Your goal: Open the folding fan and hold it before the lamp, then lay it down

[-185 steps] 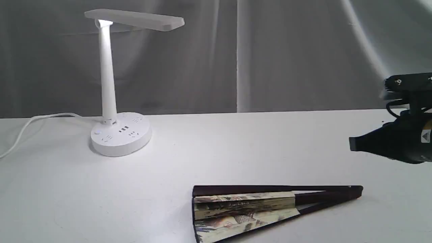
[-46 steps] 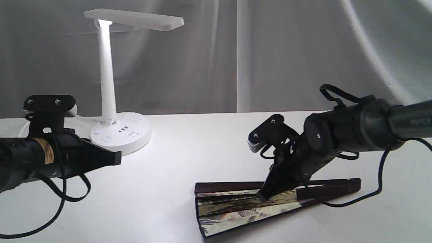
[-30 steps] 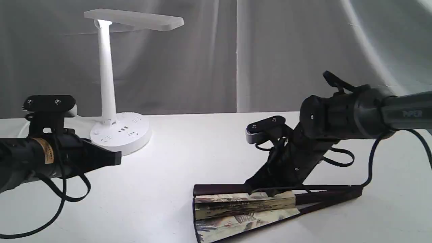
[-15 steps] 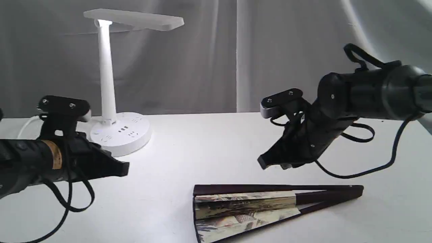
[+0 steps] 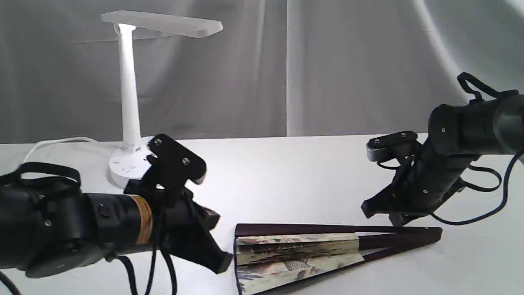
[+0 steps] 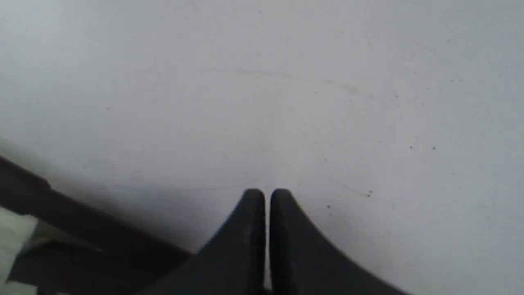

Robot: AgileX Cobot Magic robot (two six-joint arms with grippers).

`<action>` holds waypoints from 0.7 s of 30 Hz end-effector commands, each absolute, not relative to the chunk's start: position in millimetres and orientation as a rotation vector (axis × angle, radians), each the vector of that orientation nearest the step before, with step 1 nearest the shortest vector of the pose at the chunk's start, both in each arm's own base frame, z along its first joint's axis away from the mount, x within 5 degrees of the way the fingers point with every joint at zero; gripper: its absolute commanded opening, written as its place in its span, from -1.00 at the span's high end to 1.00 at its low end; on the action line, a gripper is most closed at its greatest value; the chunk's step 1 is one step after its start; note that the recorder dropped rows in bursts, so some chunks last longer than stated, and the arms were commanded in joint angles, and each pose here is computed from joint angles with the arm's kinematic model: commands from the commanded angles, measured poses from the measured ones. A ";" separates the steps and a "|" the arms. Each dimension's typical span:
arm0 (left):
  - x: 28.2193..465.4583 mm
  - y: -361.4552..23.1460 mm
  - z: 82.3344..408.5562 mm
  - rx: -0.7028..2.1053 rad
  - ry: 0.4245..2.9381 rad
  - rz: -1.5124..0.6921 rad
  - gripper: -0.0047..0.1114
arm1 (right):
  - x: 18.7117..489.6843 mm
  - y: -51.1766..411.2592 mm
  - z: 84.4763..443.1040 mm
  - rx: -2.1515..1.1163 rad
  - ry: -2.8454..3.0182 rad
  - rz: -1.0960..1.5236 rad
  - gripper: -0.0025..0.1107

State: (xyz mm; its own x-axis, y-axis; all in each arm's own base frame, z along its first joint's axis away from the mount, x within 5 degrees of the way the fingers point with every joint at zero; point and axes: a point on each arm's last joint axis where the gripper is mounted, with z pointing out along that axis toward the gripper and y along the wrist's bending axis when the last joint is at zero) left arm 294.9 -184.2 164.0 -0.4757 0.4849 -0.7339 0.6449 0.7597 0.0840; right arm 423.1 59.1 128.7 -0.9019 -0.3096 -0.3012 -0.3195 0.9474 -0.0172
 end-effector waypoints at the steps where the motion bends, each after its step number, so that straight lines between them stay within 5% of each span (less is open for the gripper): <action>1: 297.7 -191.9 143.4 0.839 2.231 -0.272 0.92 | 423.6 58.1 131.5 -0.479 2.794 0.033 0.91; 13: 297.9 -196.2 119.5 0.885 2.324 -0.196 0.92 | 409.6 56.9 128.3 -0.525 2.946 0.052 0.91; 21: 299.4 -192.5 119.3 0.829 2.383 -0.151 0.92 | 384.1 67.6 129.6 -0.340 3.230 0.314 0.91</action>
State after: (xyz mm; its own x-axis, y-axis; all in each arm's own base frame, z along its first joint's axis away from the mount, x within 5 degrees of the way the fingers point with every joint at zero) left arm 299.1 -191.3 117.9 -0.5975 0.5475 -0.5859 0.6203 0.7786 0.0950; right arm 386.5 64.7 125.9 -0.9672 -0.2427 0.0748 -0.2281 0.9596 0.1649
